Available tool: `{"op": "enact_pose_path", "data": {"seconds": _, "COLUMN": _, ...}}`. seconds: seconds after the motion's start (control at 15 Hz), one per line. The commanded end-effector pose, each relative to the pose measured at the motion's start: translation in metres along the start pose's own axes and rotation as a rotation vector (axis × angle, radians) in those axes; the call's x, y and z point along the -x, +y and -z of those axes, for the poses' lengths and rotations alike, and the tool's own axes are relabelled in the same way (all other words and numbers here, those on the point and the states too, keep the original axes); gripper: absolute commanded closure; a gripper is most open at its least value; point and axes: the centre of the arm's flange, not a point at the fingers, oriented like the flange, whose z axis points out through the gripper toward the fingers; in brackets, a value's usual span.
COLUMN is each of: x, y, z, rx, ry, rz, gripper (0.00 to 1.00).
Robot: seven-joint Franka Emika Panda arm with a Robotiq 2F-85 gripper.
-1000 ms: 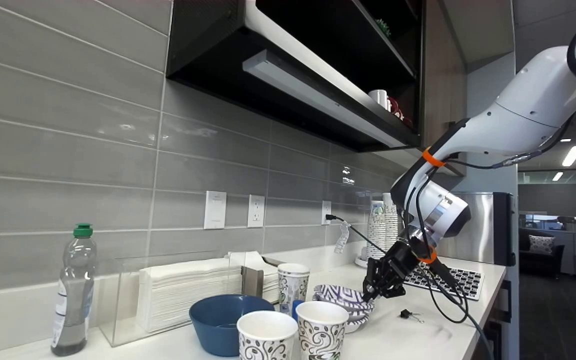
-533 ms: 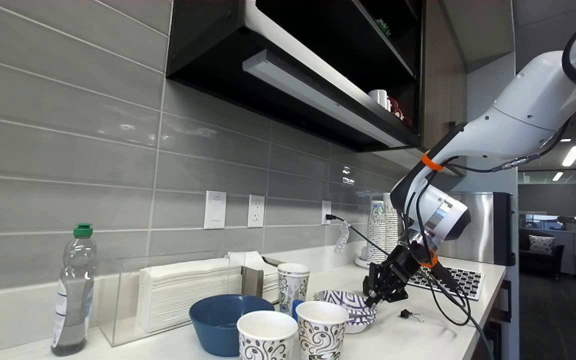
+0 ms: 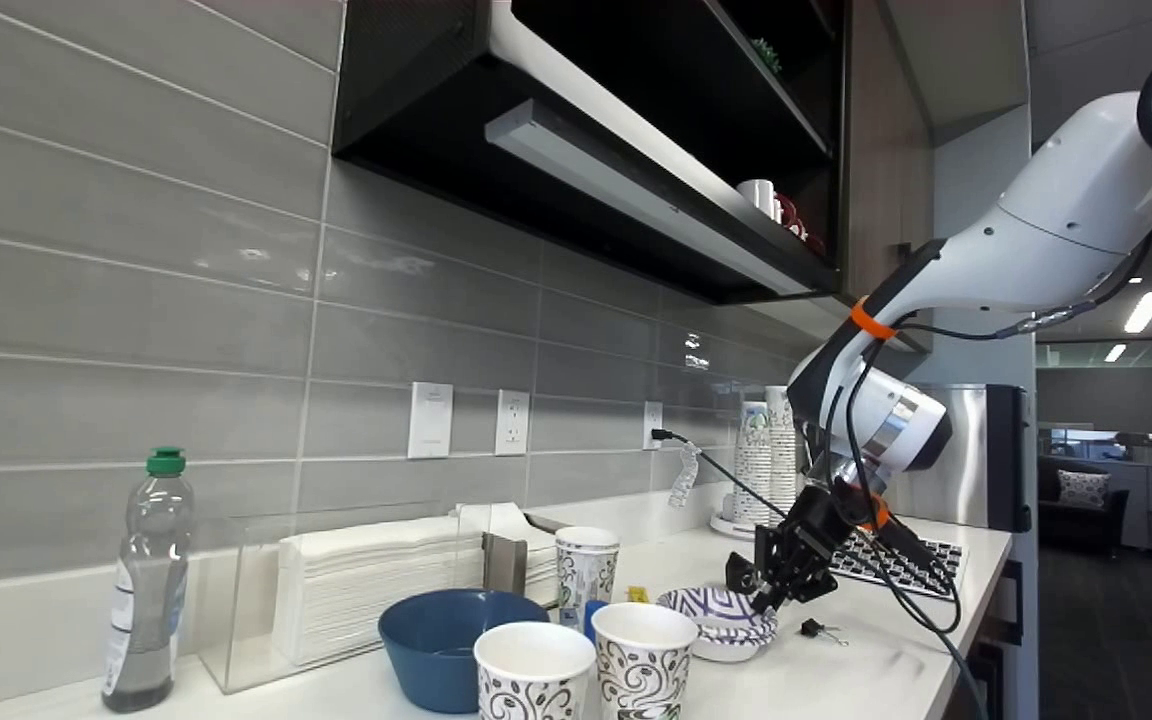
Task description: Stack up the white plastic plates
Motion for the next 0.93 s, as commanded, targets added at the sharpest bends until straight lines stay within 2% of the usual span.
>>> {"op": "enact_pose_path", "data": {"seconds": 0.0, "x": 0.018, "y": -0.012, "z": 0.021, "rx": 0.036, "ry": 0.010, "rz": 0.008, "gripper": 0.58}}
{"op": "enact_pose_path", "data": {"seconds": 0.2, "x": 0.030, "y": -0.029, "z": 0.039, "rx": 0.054, "ry": 0.030, "rz": 0.048, "gripper": 0.38}}
{"op": "enact_pose_path", "data": {"seconds": 0.53, "x": 0.056, "y": -0.061, "z": 0.063, "rx": 0.152, "ry": 0.053, "rz": 0.184, "gripper": 0.03}}
{"op": "enact_pose_path", "data": {"seconds": 0.6, "x": 0.063, "y": -0.069, "z": 0.066, "rx": 0.171, "ry": 0.056, "rz": 0.214, "gripper": 0.00}}
{"op": "enact_pose_path", "data": {"seconds": 0.87, "x": 0.088, "y": -0.099, "z": 0.072, "rx": 0.242, "ry": 0.072, "rz": 0.357, "gripper": 0.00}}
